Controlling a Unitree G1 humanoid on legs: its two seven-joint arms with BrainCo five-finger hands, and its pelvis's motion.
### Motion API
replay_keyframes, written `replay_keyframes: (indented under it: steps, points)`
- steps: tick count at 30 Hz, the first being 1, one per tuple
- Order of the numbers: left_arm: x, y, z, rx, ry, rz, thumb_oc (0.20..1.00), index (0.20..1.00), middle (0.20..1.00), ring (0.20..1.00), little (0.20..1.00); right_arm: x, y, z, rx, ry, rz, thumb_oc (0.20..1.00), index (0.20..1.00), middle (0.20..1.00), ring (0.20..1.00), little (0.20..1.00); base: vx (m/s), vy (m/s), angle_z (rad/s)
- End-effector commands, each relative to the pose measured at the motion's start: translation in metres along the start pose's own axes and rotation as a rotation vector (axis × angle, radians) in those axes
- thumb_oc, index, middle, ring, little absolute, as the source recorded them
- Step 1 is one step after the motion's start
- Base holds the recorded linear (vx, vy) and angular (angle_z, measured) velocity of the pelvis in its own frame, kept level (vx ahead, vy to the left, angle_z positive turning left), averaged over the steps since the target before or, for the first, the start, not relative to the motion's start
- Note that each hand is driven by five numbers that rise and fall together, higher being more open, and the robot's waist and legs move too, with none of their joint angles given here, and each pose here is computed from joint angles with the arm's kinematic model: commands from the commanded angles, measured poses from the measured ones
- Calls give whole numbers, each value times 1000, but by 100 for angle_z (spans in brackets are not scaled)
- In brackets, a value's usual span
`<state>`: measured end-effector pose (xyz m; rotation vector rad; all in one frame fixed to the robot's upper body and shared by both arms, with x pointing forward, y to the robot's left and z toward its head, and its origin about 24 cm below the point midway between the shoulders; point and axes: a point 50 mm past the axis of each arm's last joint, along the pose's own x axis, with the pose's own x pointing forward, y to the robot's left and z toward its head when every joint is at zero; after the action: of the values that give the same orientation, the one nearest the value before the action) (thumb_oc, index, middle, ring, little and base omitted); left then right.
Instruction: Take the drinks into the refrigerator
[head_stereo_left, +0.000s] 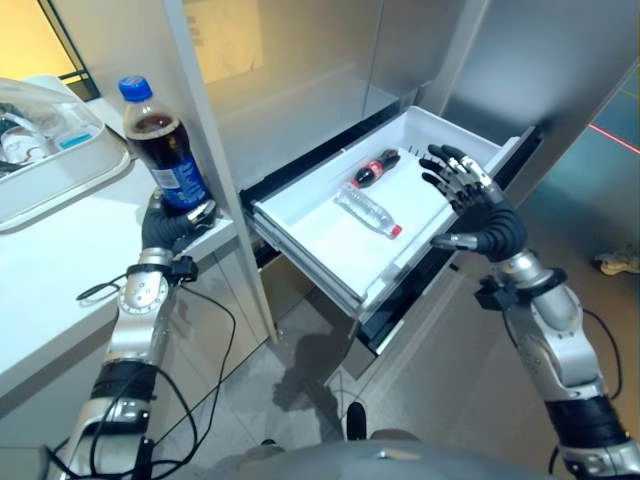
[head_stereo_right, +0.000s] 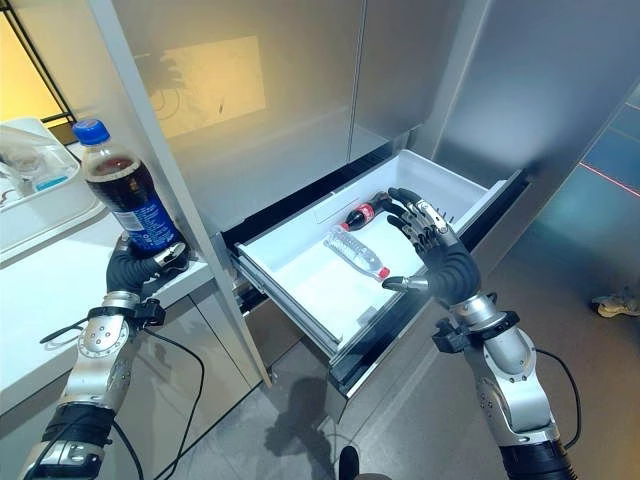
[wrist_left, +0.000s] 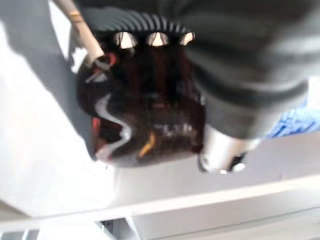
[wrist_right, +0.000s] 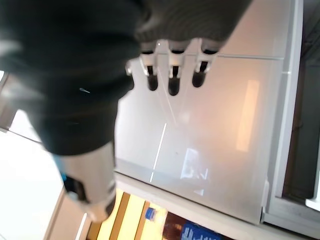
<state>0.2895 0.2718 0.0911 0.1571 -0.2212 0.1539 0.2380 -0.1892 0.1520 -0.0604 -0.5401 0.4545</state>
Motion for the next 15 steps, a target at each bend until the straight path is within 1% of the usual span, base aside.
replay_keyframes:
  steps: [1, 9, 13, 15]
  points:
    - [27, -12, 17, -37, -78, -16, 200, 200, 200, 200, 200, 8, 0, 32, 2, -179, -12, 1000, 1000, 1000, 1000, 1000, 0, 0, 0]
    - [23, -11, 16, -48, -79, -3, 200, 200, 200, 200, 200, 7, 0, 31, -1, -171, -18, 1000, 1000, 1000, 1000, 1000, 1, 0, 0]
    - [14, -8, 21, -80, -118, -3, 200, 200, 200, 200, 200, 5, -3, 28, -12, -161, -40, 1000, 1000, 1000, 1000, 1000, -20, -6, 0]
    - [6, -7, 25, -138, -151, -15, 200, 200, 200, 200, 200, 3, -8, 27, -30, -151, -68, 1000, 1000, 1000, 1000, 1000, 19, 2, -1]
